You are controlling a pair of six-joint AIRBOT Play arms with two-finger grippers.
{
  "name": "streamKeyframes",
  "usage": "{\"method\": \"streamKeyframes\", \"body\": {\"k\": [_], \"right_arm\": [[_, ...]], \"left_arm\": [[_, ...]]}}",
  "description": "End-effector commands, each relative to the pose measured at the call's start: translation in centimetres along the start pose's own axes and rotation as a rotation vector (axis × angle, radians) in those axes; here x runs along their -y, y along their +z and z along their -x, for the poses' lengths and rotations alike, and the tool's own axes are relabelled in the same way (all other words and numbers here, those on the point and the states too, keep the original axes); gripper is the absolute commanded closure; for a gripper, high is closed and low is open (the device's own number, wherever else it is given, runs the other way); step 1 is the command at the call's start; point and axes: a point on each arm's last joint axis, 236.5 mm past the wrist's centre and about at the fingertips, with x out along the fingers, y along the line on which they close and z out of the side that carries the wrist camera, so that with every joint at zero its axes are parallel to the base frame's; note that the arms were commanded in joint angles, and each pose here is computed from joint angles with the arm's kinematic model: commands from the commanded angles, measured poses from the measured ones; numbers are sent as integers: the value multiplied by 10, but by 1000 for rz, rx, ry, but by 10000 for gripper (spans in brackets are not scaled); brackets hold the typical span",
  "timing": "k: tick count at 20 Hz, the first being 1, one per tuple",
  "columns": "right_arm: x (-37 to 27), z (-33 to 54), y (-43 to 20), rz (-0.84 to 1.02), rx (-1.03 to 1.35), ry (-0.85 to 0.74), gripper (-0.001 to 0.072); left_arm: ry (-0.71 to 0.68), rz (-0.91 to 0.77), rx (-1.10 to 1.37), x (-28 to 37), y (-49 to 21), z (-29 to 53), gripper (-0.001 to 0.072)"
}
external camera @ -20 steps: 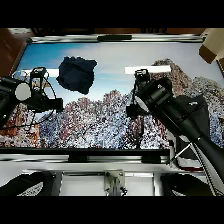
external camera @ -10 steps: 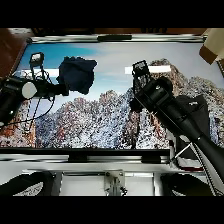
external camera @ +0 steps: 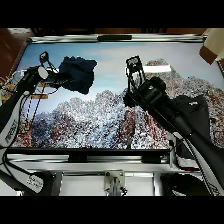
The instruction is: Fold the shirts.
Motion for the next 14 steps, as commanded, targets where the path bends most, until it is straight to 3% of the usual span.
{"method": "streamKeyframes", "body": {"k": [1,3,4,5,6,10,14], "right_arm": [[-12,-15,-5,13,-34,13,101],[-16,-21,-7,17,-50,14,101],[-16,-22,-8,17,-51,13,101],[-16,-22,-7,18,-50,12,101],[-15,-22,-7,20,-48,8,101],[0,-7,3,13,4,-19,101],[52,60,17,-123,143,-66,101]], "left_arm": [[-56,69,-36,-4,4,-51,18],[-70,92,-45,-3,0,-65,52],[-78,105,-46,-2,0,-69,173],[-93,116,-47,1,0,-68,486],[-127,80,-31,12,5,-63,677],[-312,-217,154,110,55,35,678],[-502,-556,449,231,64,258,678]]}}
